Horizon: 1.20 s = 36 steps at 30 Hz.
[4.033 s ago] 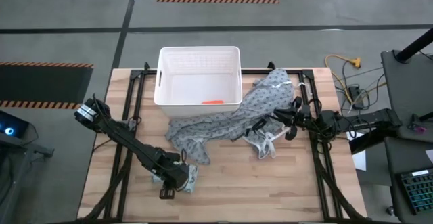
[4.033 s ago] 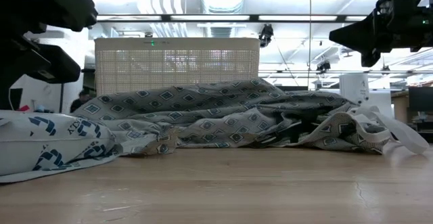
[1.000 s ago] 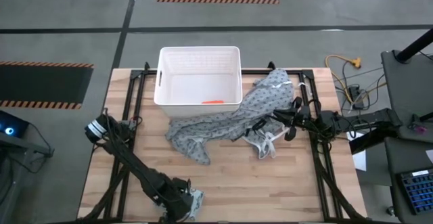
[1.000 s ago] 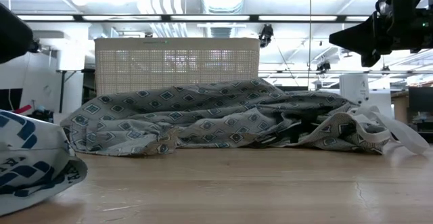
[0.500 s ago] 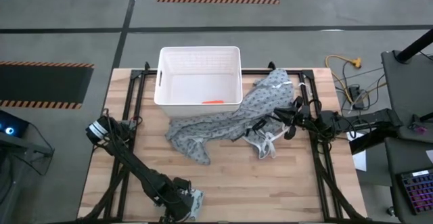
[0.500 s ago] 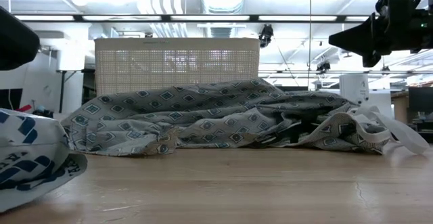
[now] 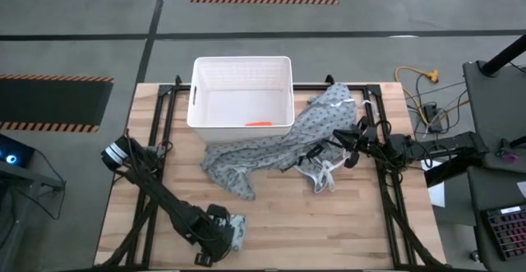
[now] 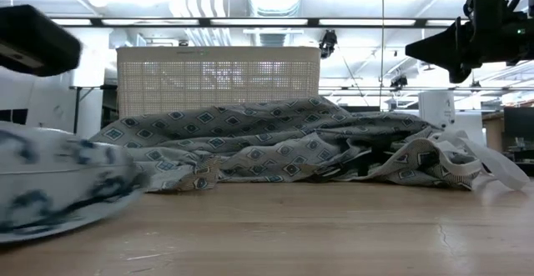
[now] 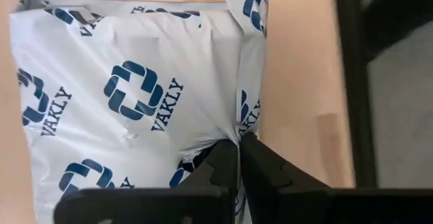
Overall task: Pick & place medical supplies in basket/bin
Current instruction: Put the mailer bag into the white bin
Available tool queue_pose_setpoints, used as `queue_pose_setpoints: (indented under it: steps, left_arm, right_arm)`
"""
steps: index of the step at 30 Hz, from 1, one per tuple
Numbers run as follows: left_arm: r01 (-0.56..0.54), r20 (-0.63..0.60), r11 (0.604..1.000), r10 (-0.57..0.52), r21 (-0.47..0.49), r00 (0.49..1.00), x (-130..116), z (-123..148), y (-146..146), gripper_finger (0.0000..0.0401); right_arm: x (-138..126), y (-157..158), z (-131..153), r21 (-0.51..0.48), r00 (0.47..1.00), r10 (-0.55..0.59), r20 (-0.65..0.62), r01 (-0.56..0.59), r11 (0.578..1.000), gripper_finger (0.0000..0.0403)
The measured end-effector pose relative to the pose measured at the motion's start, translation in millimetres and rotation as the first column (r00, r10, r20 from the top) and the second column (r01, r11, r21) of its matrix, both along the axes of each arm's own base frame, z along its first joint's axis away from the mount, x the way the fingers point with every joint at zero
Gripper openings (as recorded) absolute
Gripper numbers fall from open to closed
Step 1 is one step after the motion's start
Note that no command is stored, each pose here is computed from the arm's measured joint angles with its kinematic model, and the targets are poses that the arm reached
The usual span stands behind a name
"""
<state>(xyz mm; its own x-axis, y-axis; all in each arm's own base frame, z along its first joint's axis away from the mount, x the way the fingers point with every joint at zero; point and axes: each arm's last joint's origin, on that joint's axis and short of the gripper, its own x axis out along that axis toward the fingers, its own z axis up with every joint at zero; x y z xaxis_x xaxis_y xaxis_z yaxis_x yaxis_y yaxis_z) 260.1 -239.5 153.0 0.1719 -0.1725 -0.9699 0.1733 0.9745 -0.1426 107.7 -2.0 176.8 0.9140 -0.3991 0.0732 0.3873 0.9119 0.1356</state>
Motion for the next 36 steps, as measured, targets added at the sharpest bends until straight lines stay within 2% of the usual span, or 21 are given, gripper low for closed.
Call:
queue_pose_setpoints:
  steps: [7, 14, 24, 36]
  left_arm:
    - [-0.002, 0.075, 0.999, 0.006, -0.047, 0.997, -4, 30, 14, 0.0000]
    - [-0.059, 0.121, 0.993, 0.071, -0.104, 0.990, 1, 53, 31, 0.0001]
    - [-0.092, 0.153, 0.985, 0.114, -0.144, 0.982, 8, 68, 43, 0.0001]
    - [-0.071, 0.223, 0.981, 0.111, -0.179, 0.968, 17, 95, 48, 0.0000]
  right_arm:
    - [0, 0, 0, 0.004, 1.000, 0.001, 0.006, -0.001, 1.000, 0.0034]
    - [0, 0, 1, 0.004, 1.000, 0.001, 0.009, -0.001, 1.000, 0.0034]
    - [0, 0, 1, 0.004, 1.000, 0.003, 0.009, -0.003, 1.000, 0.0034]
    - [0, 0, 1, 0.007, 1.000, 0.004, 0.008, -0.004, 1.000, 0.0034]
